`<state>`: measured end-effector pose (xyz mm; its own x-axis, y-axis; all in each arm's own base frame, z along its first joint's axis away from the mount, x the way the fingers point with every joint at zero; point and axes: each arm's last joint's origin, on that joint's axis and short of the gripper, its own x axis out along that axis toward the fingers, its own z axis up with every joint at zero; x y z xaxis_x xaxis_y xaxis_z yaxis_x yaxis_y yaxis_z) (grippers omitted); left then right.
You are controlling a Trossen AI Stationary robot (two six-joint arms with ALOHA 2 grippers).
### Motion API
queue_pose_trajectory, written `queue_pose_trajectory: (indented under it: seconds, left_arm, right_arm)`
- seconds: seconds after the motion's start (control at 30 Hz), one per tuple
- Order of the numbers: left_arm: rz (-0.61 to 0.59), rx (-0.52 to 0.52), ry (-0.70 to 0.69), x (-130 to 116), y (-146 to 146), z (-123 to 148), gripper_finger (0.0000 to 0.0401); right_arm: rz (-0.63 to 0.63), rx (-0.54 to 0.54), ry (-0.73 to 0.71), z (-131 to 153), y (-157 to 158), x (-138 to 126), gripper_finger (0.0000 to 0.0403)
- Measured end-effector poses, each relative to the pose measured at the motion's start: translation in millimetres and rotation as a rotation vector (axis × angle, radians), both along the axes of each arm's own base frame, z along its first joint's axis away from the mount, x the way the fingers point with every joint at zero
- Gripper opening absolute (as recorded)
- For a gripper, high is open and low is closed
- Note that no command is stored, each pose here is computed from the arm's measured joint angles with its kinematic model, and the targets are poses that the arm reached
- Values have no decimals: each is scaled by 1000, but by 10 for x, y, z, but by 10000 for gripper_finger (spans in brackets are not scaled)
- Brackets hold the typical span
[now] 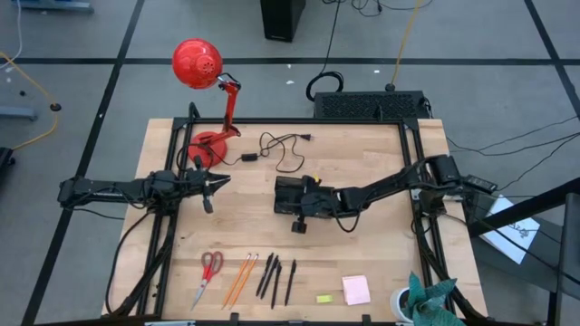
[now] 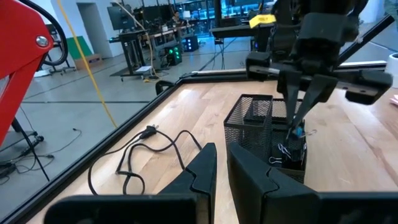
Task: Pick and place office supplies into organizer
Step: Put the black binder clip into the black desk organizer
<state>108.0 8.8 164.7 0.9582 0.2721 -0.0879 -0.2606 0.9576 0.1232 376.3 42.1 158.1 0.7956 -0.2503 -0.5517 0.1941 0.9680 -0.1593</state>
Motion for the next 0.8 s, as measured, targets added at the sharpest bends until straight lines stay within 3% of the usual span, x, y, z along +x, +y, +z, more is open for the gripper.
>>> queue_pose_trajectory:
  seconds: [0.27, 0.57, 0.8]
  left_arm:
    - [0, 0, 2, 0, 0, -2, 47]
    - [0, 0, 8, -1, 0, -8, 47]
    - [0, 0, 9, -1, 0, -8, 47]
  right_arm:
    - [-22, 15, 53, -212, -19, 26, 0]
    - [-20, 11, 52, -227, -16, 33, 3]
    - [-22, 15, 51, -228, -15, 33, 58]
